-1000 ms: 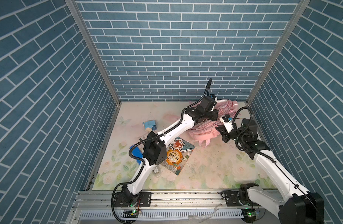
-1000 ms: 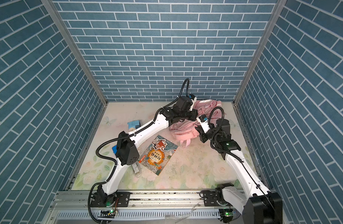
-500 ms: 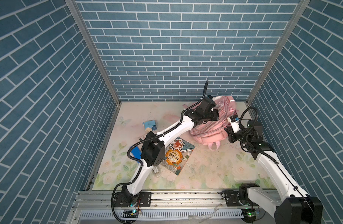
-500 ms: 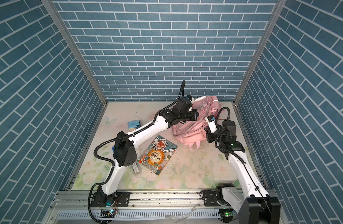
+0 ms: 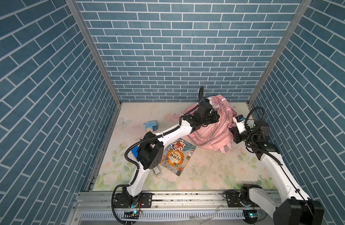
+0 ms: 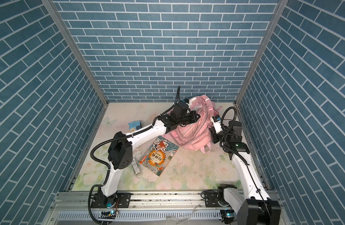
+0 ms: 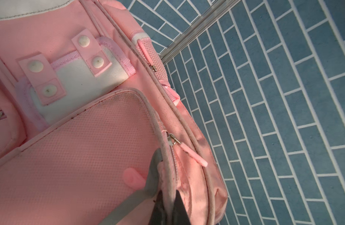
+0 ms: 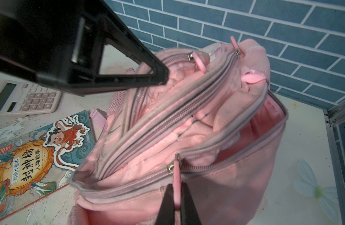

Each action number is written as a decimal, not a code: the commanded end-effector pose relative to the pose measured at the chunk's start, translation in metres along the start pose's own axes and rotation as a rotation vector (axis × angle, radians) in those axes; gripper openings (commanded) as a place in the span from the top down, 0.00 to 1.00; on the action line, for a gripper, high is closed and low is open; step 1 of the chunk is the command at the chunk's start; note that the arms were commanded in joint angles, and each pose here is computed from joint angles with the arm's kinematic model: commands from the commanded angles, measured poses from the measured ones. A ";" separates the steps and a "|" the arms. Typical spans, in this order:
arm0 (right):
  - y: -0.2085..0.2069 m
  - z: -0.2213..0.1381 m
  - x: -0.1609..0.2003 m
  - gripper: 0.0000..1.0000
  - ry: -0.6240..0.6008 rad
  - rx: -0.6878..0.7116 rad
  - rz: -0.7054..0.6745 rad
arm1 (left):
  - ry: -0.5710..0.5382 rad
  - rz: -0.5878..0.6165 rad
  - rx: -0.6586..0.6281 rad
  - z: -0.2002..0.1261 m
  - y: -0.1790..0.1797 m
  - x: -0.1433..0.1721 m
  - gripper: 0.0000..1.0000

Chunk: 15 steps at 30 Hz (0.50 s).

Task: Pack books, pencil case, and school supplies into a backpack
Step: Unzip the student bag at the top-center of the table.

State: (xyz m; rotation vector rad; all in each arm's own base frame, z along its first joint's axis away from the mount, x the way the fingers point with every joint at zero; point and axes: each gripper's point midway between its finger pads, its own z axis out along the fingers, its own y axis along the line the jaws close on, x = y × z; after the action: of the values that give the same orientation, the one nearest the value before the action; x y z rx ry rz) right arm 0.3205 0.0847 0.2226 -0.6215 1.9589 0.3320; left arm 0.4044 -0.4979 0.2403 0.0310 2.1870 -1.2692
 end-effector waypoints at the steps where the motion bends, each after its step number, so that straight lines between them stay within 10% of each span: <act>1: 0.015 -0.013 -0.018 1.00 -0.083 -0.043 -0.082 | -0.115 -0.072 0.228 -0.033 -0.065 -0.039 1.00; 15: 0.082 0.002 0.007 1.00 -0.037 -0.141 -0.142 | -0.161 -0.041 0.150 -0.018 -0.062 -0.055 1.00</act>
State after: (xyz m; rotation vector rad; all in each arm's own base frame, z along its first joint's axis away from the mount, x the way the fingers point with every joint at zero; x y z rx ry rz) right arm 0.2824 0.1410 0.2178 -0.8176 1.8690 0.3581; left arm 0.4102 -0.4910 0.2521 -0.0689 2.2011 -1.2830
